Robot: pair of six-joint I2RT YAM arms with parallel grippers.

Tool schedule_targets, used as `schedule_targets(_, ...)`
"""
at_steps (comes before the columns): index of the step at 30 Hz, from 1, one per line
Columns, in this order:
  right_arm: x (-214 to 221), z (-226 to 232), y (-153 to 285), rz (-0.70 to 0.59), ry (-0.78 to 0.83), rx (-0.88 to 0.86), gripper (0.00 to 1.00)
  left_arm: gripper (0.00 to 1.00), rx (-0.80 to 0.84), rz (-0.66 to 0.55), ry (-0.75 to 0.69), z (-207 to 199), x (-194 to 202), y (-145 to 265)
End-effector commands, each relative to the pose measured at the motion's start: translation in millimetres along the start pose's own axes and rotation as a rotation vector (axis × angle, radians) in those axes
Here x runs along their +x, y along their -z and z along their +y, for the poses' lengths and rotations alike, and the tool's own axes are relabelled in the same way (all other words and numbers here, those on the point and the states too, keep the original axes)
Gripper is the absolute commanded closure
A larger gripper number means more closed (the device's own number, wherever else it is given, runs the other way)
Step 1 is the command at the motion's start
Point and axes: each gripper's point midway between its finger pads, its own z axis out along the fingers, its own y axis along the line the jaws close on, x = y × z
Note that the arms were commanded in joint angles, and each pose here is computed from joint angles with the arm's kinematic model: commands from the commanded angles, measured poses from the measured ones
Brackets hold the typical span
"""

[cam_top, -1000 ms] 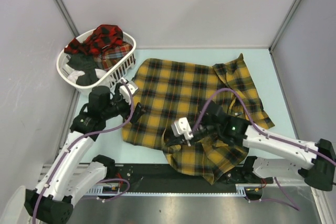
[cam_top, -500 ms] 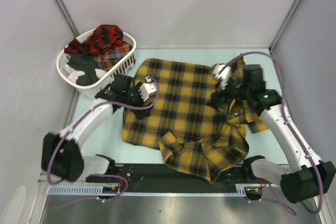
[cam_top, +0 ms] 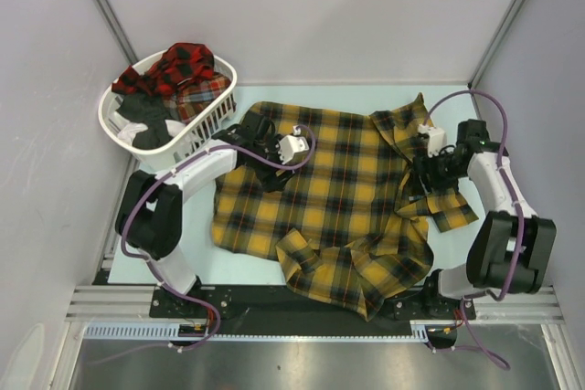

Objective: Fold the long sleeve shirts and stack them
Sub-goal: Flatten the shirt out

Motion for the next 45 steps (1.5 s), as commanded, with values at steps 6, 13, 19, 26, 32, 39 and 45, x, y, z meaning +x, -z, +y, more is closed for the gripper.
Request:
schedule_targets(6, 42, -102, -10, 0.128, -0.228, 0.290, 0.21, 0.20, -0.059, -0.002, -0.009, 13, -3, 3)
schedule_targets(13, 63, -130, -40, 0.211, -0.335, 0.336, 0.17, 0.19, -0.073, 0.002, 0.004, 21, 2, 1)
schedule_targets(19, 71, -140, -45, 0.241, -0.360, 0.319, 0.63, 0.20, -0.076, 0.005, 0.034, 27, 9, 2)
schedule_targets(26, -6, -138, 12, 0.055, -0.318, 0.302, 1.00, 0.22, -0.079, -0.006, 0.064, 35, 9, 3)
schedule_targets(32, -176, -134, 60, -0.352, -0.240, 0.206, 1.00, 0.22, -0.083, -0.007, 0.098, 40, 6, 1)
schedule_targets(39, -352, -114, 22, -0.664, -0.058, 0.103, 0.99, 0.22, -0.145, -0.038, 0.247, 75, 2, 8)
schedule_targets(45, -323, -151, -8, -0.526, -0.032, 0.190, 0.22, 0.22, -0.192, -0.073, 0.342, 93, 2, 21)
